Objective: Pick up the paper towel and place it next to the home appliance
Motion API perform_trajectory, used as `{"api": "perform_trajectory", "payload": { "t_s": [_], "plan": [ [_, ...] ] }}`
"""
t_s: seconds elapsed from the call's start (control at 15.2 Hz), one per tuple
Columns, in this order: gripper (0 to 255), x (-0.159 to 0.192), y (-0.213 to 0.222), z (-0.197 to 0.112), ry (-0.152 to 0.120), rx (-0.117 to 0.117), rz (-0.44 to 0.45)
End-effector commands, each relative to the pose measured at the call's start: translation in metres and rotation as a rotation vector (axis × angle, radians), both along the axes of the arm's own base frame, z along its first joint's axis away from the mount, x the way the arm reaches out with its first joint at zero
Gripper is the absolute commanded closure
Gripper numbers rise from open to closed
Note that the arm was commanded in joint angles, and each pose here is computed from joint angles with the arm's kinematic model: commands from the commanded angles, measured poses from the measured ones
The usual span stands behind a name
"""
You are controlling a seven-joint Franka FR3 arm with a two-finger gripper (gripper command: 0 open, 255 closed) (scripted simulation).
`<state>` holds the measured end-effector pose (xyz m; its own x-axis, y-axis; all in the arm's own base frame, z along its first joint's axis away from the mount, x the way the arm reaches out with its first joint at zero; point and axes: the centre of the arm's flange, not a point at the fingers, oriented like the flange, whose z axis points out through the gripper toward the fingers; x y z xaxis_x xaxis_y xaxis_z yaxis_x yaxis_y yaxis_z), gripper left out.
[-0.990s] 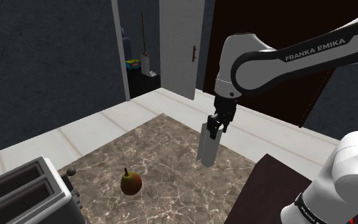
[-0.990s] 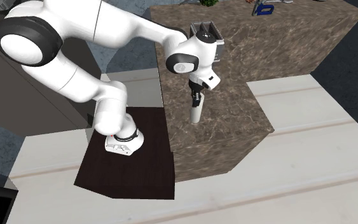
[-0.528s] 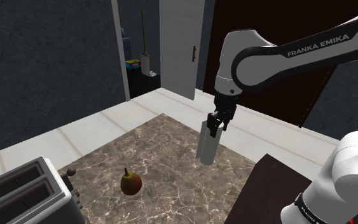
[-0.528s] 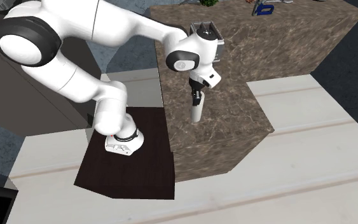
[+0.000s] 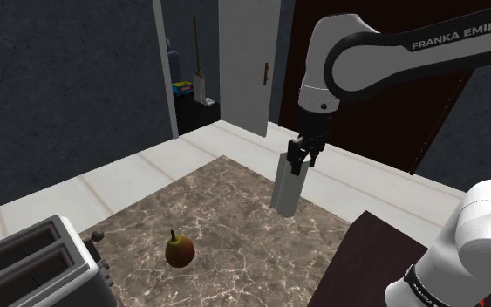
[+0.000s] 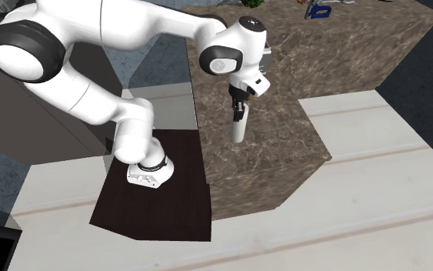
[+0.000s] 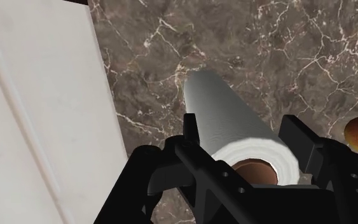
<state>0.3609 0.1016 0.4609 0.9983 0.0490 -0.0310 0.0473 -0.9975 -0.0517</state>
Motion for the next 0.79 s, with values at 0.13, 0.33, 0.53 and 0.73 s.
{"api": "perform_trajectory", "payload": {
  "t_s": [0.13, 0.33, 0.53, 0.73],
  "plan": [
    [255, 0.000, 0.001, 0.021, 0.000, 0.000, 0.000],
    [255, 0.000, 0.001, 0.037, 0.000, 0.000, 0.000],
    [255, 0.000, 0.001, 0.053, 0.000, 0.000, 0.000],
    [255, 0.000, 0.001, 0.069, 0.000, 0.000, 0.000]
  ]
}}
